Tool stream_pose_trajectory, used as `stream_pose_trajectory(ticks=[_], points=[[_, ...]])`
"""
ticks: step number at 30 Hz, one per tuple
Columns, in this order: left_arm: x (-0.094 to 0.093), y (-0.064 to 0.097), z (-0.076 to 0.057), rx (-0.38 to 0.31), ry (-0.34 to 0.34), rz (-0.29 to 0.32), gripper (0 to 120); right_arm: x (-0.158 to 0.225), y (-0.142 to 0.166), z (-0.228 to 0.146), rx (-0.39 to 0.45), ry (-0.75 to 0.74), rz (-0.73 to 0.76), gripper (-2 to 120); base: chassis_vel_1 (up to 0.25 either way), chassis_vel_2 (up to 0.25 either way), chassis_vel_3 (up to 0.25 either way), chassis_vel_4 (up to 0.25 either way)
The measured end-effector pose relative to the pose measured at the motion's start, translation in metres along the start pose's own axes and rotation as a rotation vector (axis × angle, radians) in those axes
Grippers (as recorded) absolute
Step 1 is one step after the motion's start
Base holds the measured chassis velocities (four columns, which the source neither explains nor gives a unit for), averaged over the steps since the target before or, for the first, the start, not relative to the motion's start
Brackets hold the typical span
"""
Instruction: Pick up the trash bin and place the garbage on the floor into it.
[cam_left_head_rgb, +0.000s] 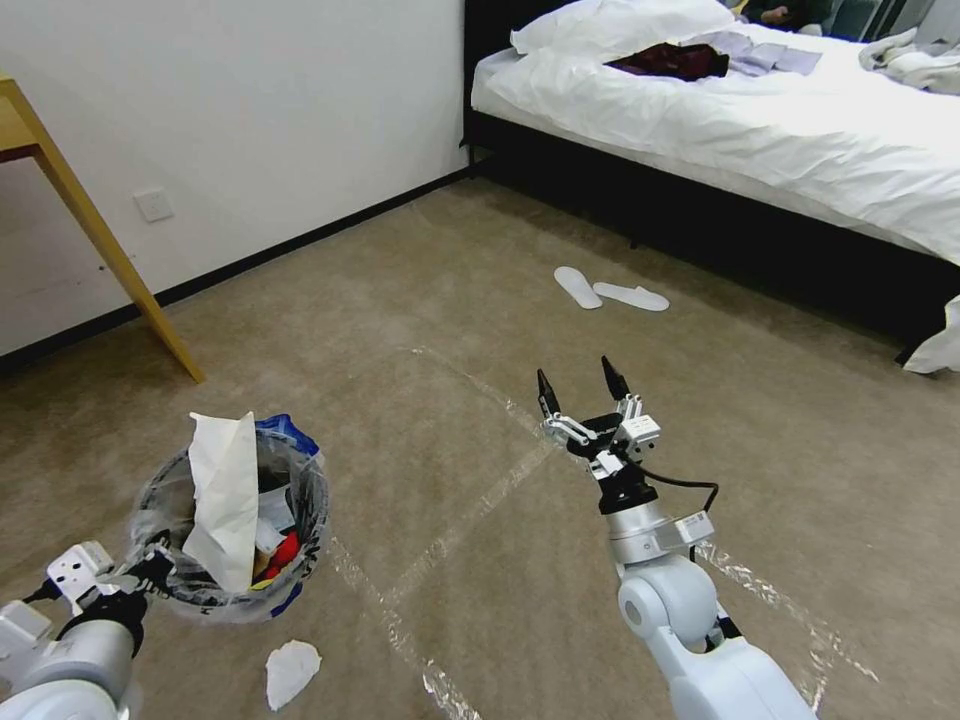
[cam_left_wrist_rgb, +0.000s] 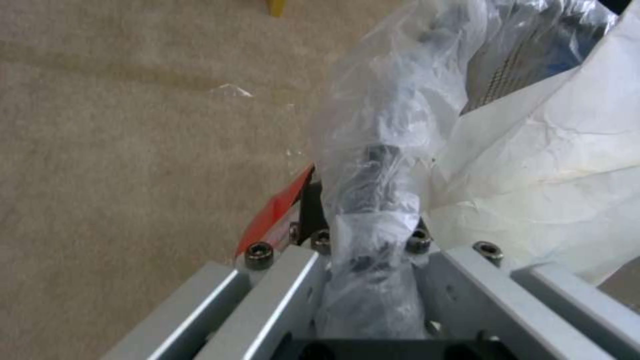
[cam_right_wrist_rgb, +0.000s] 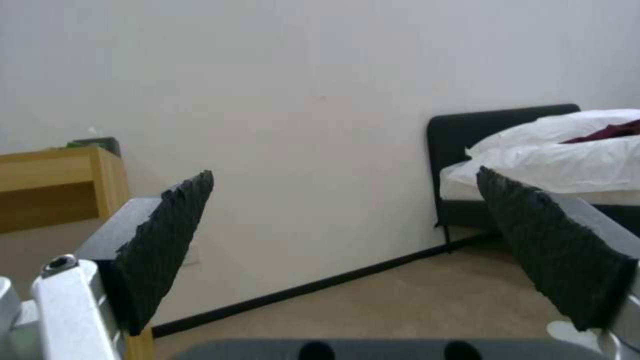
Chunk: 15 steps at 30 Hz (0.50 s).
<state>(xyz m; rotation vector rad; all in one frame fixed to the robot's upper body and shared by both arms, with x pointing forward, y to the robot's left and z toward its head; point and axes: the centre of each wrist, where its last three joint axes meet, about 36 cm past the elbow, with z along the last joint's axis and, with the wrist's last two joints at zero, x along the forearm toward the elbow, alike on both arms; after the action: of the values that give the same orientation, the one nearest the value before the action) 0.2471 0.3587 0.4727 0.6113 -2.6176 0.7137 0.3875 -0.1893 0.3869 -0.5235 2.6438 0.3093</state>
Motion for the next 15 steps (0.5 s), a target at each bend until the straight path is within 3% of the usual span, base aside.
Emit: stream_pose_trajectory(ticks=[15], points=[[0.0033,-0.0009,-0.0015,-0.001,-0.005,0.001,1,0.0018,-0.0042,-0.0004,0.020,0.010,0.006,100,-0.132,0.127,0.137,-0.134]])
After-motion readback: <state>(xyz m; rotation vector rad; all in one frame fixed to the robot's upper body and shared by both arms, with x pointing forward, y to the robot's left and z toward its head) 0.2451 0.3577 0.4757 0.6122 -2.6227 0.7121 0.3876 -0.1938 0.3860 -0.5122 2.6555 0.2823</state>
